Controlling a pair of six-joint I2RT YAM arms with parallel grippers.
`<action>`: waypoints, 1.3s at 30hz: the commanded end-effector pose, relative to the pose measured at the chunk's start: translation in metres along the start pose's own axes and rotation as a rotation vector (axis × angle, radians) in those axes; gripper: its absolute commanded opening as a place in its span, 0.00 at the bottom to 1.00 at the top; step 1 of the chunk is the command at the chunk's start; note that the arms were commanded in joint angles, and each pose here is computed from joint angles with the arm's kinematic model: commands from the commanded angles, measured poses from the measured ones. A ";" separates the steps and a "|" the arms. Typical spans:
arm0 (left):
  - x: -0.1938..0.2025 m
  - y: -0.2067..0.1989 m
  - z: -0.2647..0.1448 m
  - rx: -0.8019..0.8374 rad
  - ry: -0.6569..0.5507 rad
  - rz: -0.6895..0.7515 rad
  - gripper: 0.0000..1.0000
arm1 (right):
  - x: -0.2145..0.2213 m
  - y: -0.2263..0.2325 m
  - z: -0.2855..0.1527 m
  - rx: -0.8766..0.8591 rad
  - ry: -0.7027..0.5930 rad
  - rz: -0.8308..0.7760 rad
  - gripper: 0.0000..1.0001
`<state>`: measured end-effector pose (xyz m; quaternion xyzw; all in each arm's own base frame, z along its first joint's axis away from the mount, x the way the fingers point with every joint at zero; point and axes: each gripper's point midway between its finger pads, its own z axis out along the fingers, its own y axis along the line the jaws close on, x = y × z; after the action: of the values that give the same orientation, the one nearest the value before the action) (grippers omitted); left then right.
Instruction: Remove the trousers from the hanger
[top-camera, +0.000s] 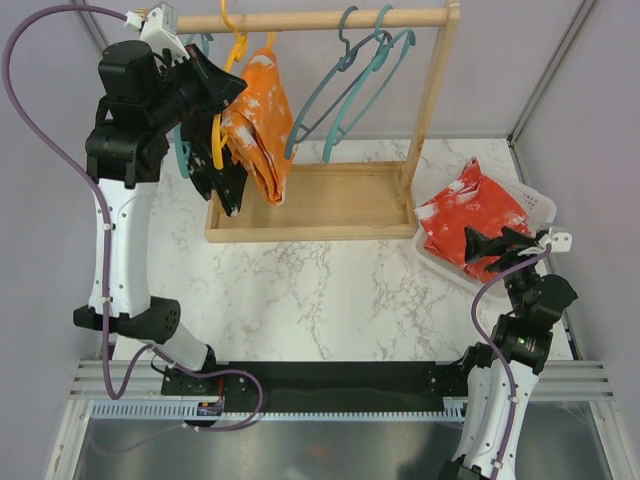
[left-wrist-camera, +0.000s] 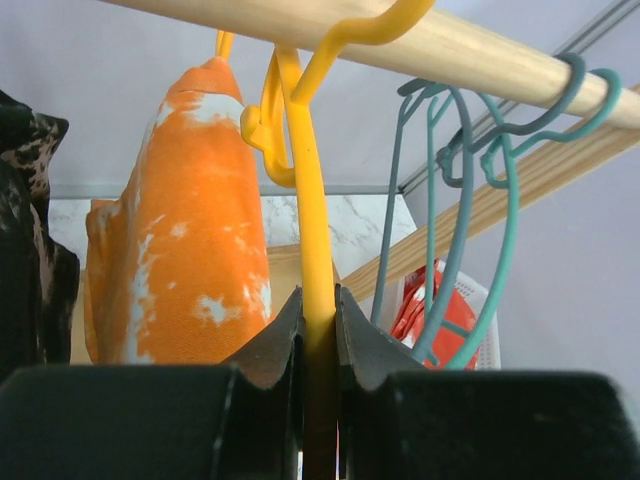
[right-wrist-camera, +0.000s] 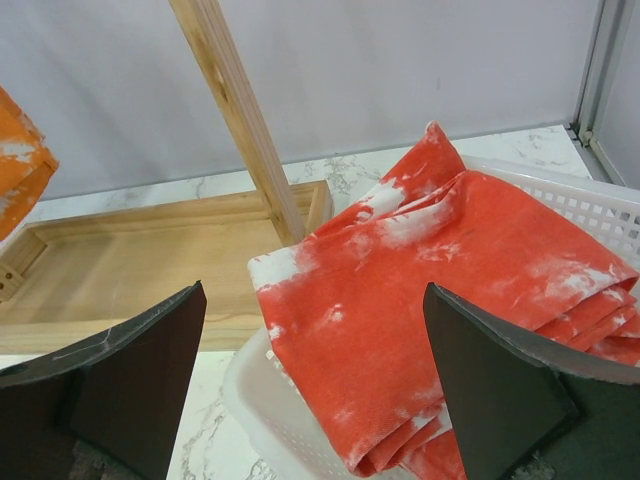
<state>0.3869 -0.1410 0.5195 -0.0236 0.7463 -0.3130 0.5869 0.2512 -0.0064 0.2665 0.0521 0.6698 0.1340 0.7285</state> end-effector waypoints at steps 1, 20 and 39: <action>-0.069 -0.065 -0.055 0.220 -0.277 0.077 0.02 | -0.011 0.009 -0.001 -0.047 -0.045 -0.030 0.98; 0.006 -0.066 -0.129 0.282 -0.209 -0.061 0.02 | 0.020 0.081 -0.009 -0.549 0.153 -0.117 0.97; 0.029 -0.060 -0.150 0.297 -0.247 -0.114 0.02 | 0.046 0.330 -0.015 -1.142 0.251 -0.856 0.98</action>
<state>0.2475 -0.1386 0.4543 -0.0628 0.7285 -0.4118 0.5439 0.1787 0.2887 0.2425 -0.6341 0.5833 0.2252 0.4550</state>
